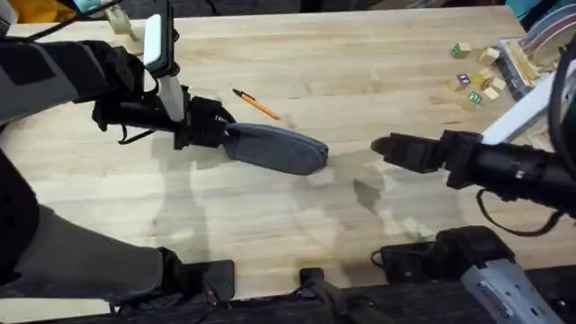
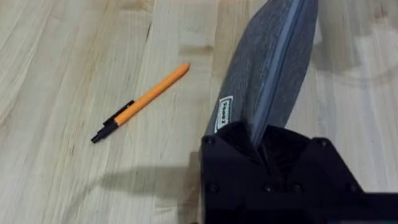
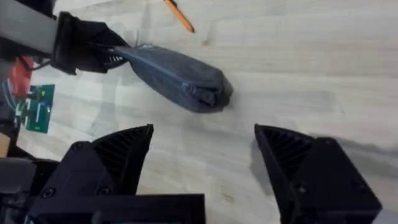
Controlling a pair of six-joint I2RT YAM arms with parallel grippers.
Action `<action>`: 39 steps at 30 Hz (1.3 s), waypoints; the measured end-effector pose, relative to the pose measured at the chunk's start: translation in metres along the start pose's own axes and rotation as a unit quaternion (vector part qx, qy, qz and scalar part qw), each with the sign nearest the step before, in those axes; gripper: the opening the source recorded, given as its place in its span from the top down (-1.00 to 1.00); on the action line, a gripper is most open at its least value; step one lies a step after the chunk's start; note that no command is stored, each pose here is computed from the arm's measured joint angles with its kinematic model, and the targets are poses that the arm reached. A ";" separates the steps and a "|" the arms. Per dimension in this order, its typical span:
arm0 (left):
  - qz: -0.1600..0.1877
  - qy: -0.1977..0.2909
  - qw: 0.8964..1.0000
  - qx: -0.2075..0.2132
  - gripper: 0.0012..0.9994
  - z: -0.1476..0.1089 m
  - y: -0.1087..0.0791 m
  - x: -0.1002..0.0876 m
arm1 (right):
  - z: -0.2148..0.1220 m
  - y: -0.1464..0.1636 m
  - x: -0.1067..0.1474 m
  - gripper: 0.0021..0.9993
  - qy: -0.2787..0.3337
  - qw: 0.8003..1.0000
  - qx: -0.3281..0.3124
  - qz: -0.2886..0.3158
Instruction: Unzip the bag, pick up the pens from the table one at a time and place them inside, then zip the bag closed.
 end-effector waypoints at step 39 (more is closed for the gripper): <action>-0.001 0.000 1.000 0.000 0.92 0.000 0.000 0.000 | 0.090 -0.016 0.014 -0.99 0.091 0.988 -0.110 0.057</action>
Point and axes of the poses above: each hand's point on the last joint's axis, 136 mm out from that joint toward the fingers, its own z axis out along the fingers, its own y axis along the line the jaws close on, x = y × z, the point moved 8 cm from there along -z, back along the fingers, and after that the axes turned 4 degrees about -z, right-handed, at the moved point
